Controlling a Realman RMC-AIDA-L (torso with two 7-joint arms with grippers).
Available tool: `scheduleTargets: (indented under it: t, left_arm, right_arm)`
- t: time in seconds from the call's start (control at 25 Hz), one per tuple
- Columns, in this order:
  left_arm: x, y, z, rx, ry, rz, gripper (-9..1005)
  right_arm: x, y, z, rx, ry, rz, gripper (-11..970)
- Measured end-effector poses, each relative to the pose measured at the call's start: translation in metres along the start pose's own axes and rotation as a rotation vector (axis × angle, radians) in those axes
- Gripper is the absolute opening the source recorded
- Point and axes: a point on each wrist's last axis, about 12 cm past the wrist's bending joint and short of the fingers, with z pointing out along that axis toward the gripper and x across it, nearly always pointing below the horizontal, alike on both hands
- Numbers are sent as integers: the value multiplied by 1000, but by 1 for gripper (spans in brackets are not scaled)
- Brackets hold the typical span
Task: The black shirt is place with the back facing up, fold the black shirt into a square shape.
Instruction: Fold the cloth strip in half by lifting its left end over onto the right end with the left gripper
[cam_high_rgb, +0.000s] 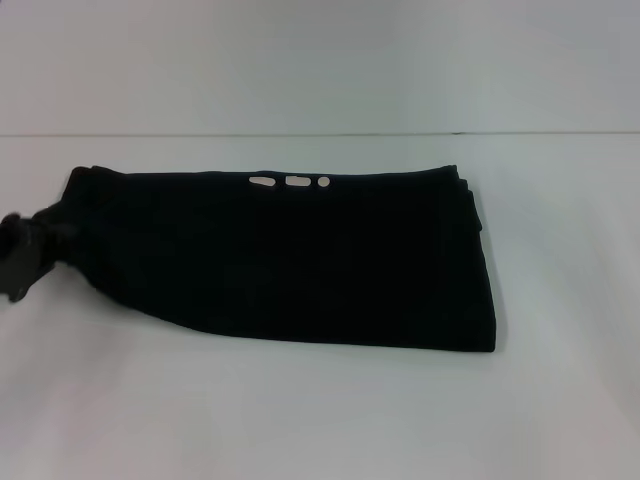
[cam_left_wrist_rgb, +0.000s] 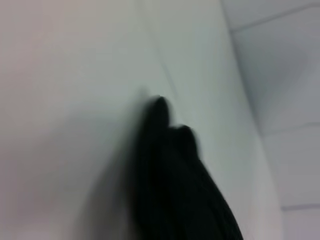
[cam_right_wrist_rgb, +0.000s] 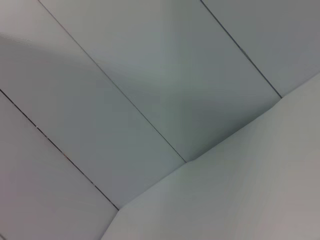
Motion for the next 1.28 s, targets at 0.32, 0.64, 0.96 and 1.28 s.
scheduleTargets:
  t: [0.32, 0.64, 0.96, 1.28]
  left_arm:
    - [-2, -83, 30, 211, 186, 123, 119]
    - [50, -166, 96, 317, 457, 330, 118]
    - [159, -171, 161, 208, 765, 658, 119]
    - [172, -193, 152, 385, 830, 747, 202]
  right_arm:
    - [2, 1, 1, -9, 6, 3, 789]
    - [5, 3, 5, -15, 7, 7, 788]
    - [7, 2, 4, -9, 14, 9, 789]
    - [10, -2, 3, 17, 46, 10, 789]
